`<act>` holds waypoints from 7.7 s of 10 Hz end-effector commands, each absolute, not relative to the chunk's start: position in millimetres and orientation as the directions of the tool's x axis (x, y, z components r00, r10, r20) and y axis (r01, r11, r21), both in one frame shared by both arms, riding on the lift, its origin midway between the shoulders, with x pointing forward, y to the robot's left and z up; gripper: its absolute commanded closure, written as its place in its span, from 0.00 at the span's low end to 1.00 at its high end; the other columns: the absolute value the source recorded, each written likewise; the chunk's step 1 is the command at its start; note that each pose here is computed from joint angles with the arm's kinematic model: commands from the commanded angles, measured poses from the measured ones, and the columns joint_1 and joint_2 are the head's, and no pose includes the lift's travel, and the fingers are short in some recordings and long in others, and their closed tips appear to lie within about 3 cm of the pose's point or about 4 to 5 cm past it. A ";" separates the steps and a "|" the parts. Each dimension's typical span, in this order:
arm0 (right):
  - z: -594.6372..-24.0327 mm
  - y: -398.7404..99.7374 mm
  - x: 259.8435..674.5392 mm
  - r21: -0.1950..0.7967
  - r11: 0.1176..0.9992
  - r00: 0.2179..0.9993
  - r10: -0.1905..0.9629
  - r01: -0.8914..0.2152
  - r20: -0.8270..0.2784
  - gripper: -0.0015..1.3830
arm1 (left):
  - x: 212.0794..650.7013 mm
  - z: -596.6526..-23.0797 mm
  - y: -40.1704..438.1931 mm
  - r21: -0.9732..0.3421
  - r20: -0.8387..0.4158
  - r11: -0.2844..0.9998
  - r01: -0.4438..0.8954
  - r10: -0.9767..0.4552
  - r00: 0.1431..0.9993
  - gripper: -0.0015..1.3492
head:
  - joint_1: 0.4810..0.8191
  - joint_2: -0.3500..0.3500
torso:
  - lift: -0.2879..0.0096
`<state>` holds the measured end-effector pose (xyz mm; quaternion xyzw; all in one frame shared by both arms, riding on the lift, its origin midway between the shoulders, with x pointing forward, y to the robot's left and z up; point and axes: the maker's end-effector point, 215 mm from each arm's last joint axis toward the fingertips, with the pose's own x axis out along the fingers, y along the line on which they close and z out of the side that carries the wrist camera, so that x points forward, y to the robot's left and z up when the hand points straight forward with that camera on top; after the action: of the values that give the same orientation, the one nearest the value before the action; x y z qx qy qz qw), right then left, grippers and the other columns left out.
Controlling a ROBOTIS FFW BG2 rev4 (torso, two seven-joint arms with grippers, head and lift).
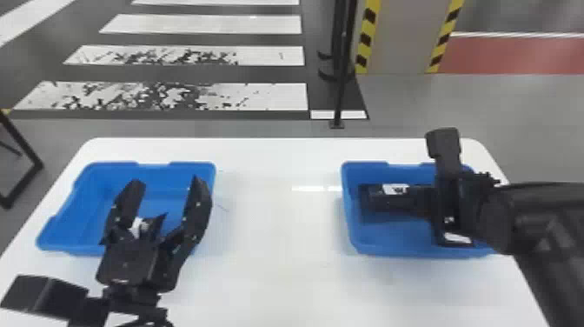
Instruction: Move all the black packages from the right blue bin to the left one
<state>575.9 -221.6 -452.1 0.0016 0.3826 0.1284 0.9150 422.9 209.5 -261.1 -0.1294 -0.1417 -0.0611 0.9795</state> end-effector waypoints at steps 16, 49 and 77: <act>-477.1 -229.5 575.5 0.353 0.919 0.762 0.354 -0.176 -0.542 0.83 | 422.4 -272.3 216.6 -0.236 0.265 0.962 0.140 -0.075 0.961 0.10 | 0.63 0.49 | 0.50; -310.9 71.3 457.7 0.766 0.223 0.382 0.924 -0.603 0.032 0.06 | 438.8 -267.7 173.5 -0.162 0.237 0.964 0.213 -0.171 0.956 0.90 | 0.63 0.91 | 0.50; -426.4 -315.7 551.3 0.025 1.000 0.670 0.015 0.005 -0.743 0.11 | 419.4 -261.1 199.4 -0.316 0.302 0.933 0.171 -0.072 0.951 0.30 | 0.63 0.32 | 0.50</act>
<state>549.9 -314.3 -424.1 0.0126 0.4036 0.0043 0.9148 419.4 199.7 -261.0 -0.1723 -0.1443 -0.0623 0.9724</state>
